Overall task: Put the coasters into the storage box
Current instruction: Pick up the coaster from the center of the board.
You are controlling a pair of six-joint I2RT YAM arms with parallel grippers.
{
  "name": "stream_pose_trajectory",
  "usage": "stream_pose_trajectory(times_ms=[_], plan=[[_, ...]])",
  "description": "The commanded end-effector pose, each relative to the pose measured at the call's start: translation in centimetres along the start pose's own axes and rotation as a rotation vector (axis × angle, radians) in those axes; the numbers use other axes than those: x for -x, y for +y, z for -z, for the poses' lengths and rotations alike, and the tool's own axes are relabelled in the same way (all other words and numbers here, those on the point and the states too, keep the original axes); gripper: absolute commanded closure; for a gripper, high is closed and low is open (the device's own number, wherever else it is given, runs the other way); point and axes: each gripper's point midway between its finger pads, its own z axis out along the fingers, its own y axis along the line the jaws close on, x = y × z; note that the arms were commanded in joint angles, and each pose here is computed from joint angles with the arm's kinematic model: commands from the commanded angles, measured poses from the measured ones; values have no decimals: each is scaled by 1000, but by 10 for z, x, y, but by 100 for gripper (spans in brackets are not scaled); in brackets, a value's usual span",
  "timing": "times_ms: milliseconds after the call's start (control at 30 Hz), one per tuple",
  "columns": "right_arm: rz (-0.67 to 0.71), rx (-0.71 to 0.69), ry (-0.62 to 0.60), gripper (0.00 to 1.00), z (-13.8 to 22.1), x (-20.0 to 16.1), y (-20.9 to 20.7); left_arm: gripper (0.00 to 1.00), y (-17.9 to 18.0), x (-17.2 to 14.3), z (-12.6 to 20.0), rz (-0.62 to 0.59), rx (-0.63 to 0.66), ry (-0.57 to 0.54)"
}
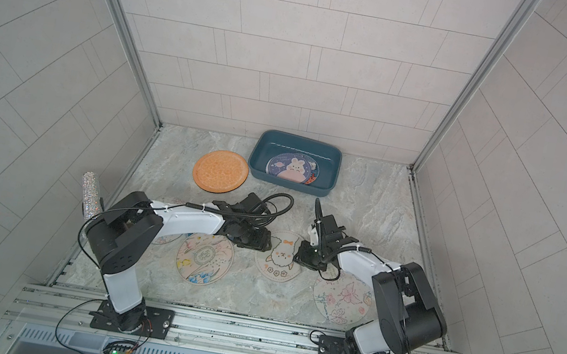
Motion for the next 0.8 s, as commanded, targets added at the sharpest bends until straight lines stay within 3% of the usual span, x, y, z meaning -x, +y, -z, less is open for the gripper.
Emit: stream_pose_trajectory(times_ms=[0, 133, 467, 767], plan=[[-25, -56, 52, 89, -4, -16, -14, 38, 16, -19, -11, 33, 49, 66], [-17, -33, 18, 100, 6, -5, -4, 33, 14, -11, -4, 49, 22, 24], [33, 47, -86, 100, 51, 32, 37, 11, 7, 25, 45, 83, -78, -140], [111, 147, -205, 100, 94, 88, 91, 4, 18, 38, 76, 125, -131, -202]])
